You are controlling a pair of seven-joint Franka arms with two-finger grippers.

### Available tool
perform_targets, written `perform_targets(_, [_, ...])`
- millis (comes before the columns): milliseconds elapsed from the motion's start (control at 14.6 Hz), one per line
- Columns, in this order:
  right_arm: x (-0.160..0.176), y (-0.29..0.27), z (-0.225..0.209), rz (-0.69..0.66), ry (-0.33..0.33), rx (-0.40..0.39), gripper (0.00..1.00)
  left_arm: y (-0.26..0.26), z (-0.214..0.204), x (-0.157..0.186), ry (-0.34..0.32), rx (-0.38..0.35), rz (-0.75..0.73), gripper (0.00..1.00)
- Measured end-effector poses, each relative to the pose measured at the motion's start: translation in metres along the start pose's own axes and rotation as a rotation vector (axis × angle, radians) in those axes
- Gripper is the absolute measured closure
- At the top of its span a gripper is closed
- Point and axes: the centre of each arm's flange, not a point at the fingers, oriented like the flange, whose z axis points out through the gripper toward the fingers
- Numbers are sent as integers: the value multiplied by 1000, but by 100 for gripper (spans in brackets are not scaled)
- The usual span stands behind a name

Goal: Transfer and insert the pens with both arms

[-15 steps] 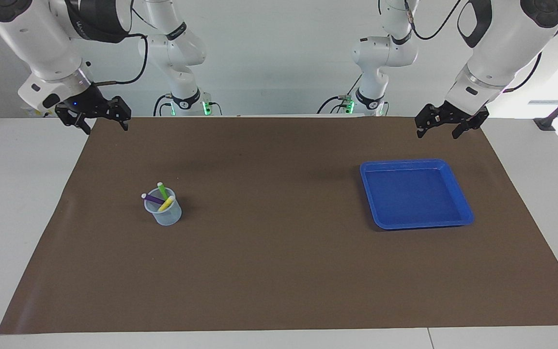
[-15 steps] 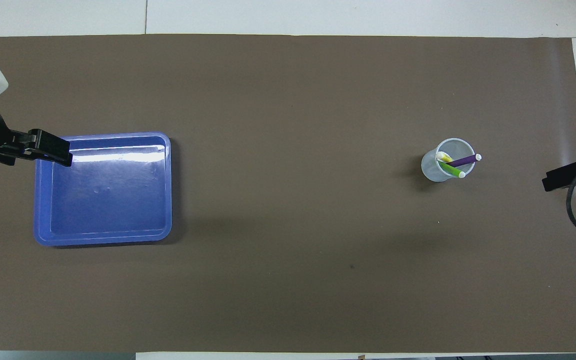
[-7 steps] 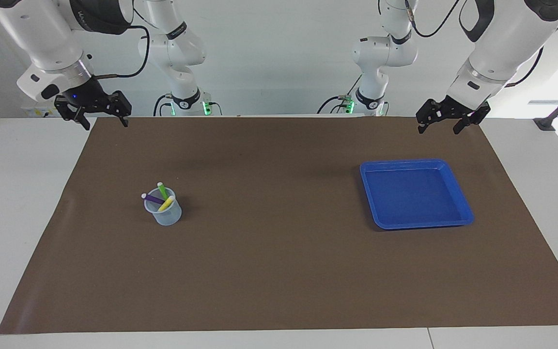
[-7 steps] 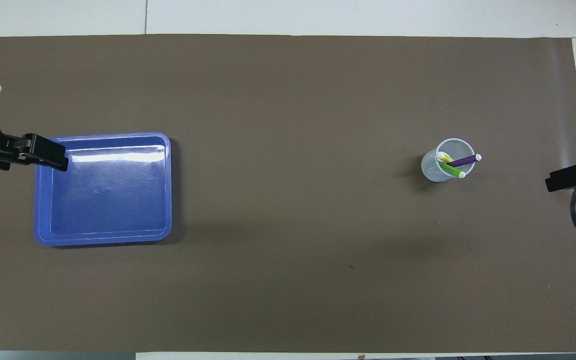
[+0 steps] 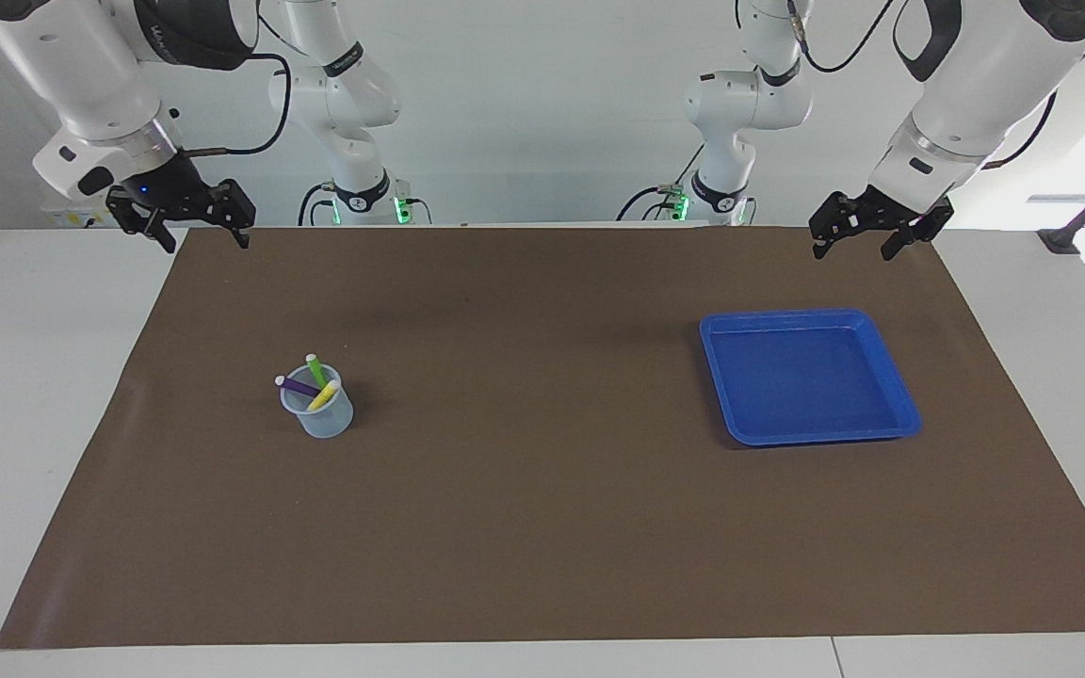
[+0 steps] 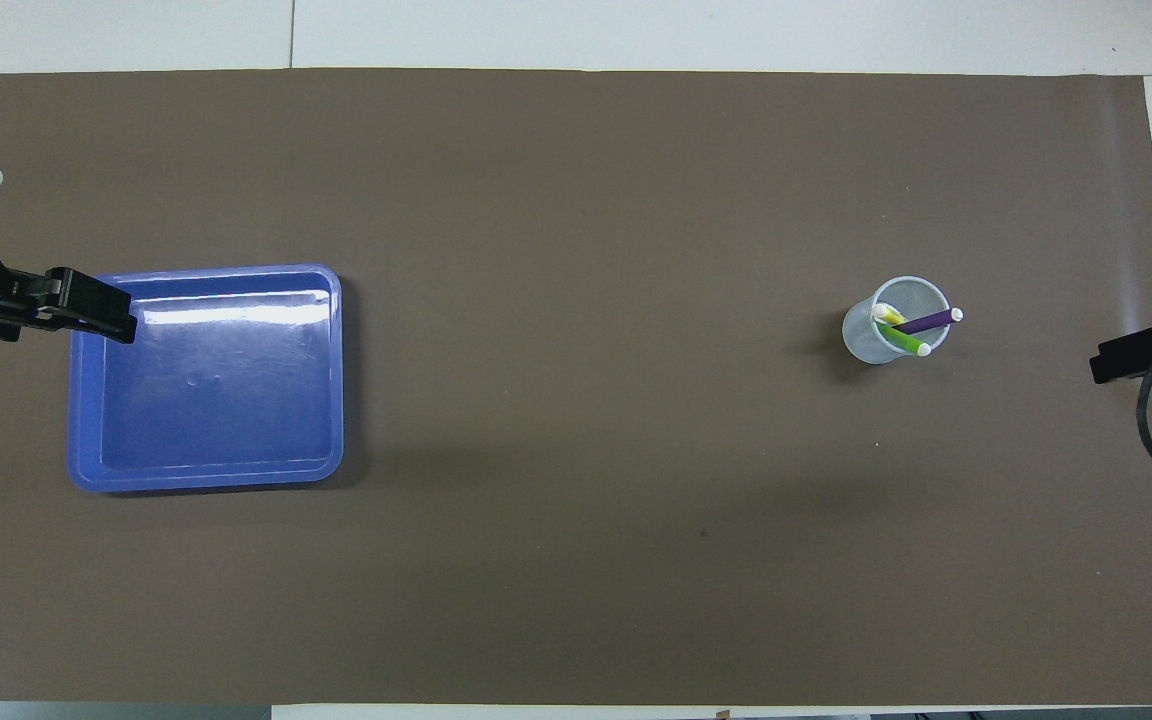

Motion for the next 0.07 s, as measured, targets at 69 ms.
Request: perform_targets(69, [0, 0, 0, 1, 0, 0, 0, 0, 0, 0, 0, 0, 0, 0])
